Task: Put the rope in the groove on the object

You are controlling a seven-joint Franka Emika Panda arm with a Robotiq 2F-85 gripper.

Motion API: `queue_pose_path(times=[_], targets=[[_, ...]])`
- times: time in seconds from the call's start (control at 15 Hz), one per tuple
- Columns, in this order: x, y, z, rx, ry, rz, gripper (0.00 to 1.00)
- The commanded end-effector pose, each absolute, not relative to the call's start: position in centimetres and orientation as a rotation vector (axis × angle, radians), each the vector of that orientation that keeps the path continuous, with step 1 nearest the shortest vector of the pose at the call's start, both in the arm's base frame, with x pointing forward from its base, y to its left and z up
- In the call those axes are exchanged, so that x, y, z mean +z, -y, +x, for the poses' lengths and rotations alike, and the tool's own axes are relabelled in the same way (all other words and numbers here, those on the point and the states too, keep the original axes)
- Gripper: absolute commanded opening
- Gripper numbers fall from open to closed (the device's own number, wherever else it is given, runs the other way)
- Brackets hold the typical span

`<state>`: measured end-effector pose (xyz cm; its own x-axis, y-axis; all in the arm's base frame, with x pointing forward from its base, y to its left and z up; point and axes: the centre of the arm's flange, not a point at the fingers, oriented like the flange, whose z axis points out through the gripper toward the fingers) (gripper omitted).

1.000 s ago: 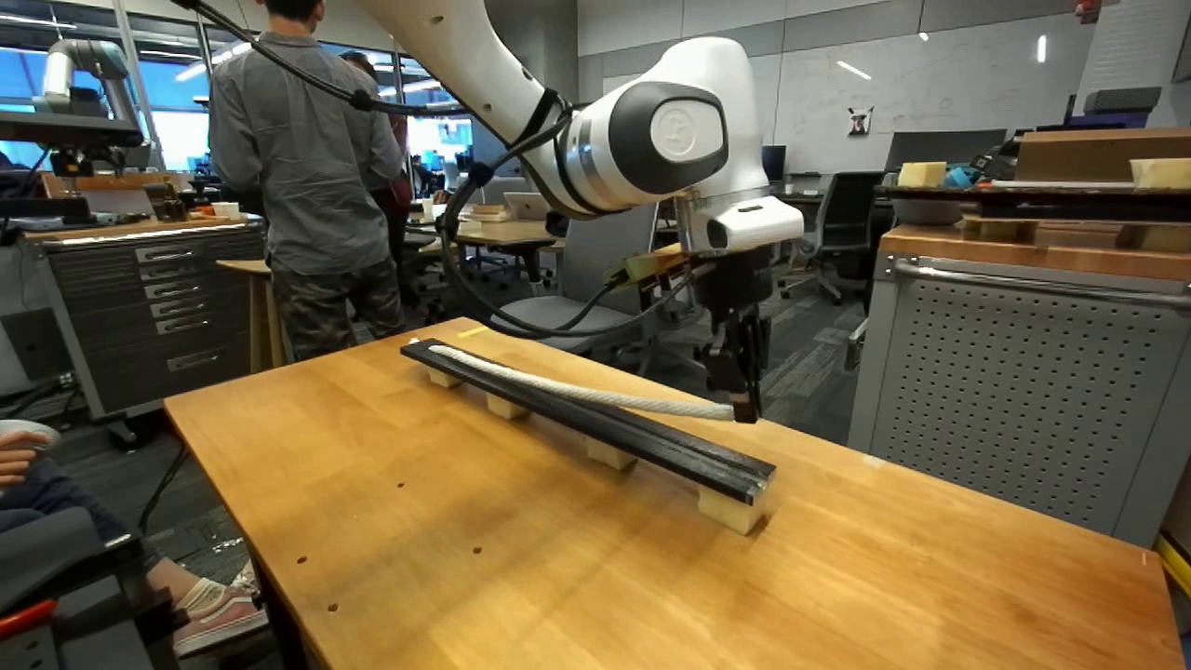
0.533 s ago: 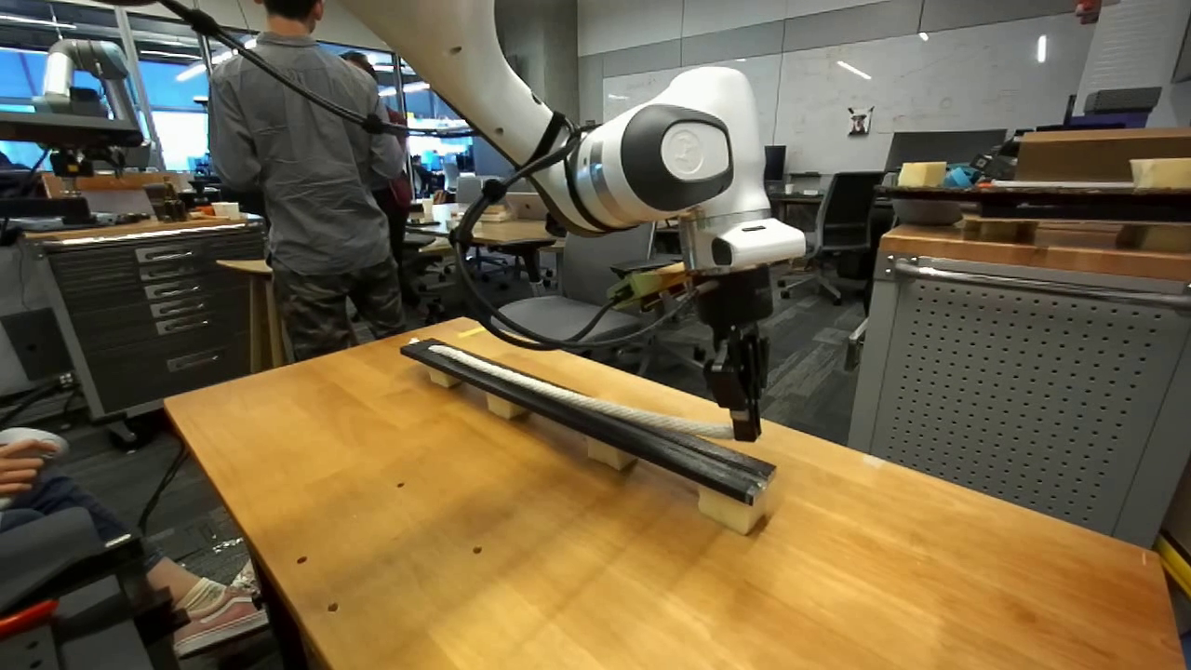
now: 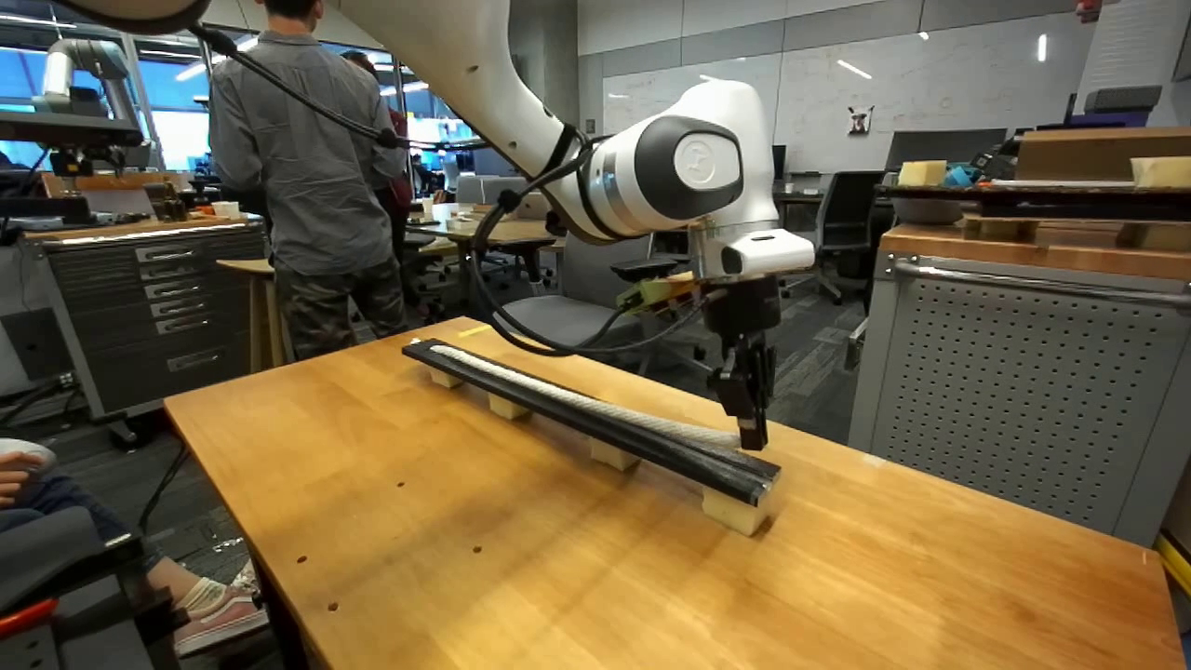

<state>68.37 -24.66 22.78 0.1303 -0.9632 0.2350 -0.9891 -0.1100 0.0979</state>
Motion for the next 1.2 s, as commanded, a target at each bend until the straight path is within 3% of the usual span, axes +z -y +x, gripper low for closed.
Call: queue_pose_path(times=[0.0,1.13], targets=[[22.8,26.5,69.2,0.151,1.926,2.141,0.03],[21.3,29.6,70.8,0.111,2.062,2.117,0.03]])
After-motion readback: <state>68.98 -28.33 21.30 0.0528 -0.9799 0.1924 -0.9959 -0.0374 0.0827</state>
